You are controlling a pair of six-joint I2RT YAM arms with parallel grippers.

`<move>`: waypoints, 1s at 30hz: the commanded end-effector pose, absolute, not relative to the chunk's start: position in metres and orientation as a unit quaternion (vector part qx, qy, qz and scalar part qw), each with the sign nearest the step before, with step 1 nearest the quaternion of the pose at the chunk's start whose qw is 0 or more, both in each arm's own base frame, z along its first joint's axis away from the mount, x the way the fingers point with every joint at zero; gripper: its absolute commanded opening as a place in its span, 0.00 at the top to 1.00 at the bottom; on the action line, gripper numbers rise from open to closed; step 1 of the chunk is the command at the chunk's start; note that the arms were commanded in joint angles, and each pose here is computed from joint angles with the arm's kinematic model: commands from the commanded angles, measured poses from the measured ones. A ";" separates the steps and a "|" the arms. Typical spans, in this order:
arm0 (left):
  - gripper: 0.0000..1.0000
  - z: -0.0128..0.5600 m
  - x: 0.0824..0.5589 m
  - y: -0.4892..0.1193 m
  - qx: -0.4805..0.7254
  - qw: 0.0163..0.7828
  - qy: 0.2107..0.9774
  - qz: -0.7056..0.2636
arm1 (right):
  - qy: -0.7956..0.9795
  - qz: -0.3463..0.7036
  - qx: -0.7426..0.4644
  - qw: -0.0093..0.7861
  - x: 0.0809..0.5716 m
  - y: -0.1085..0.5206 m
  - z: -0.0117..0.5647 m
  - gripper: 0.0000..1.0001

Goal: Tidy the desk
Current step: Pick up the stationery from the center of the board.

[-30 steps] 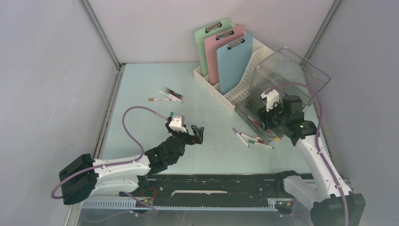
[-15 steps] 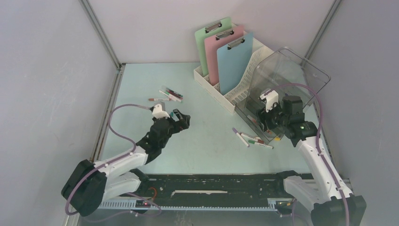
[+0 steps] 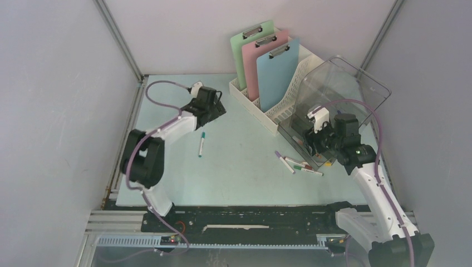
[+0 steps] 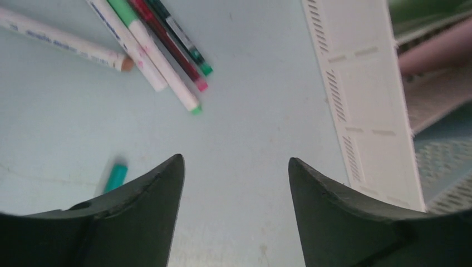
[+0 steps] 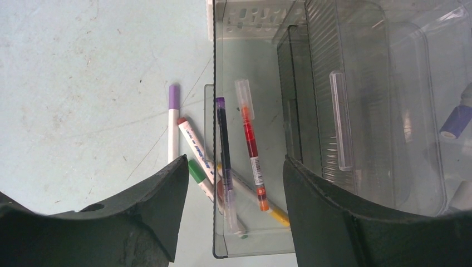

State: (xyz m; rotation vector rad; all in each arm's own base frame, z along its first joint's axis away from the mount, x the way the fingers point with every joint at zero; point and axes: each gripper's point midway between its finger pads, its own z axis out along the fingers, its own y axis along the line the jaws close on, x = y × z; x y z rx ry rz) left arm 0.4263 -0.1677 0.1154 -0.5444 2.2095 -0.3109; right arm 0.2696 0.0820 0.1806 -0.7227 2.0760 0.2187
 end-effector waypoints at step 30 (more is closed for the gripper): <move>0.60 0.037 0.541 -0.124 -0.290 0.253 0.919 -0.089 | 0.818 0.095 -0.321 0.468 0.261 0.095 0.193 0.29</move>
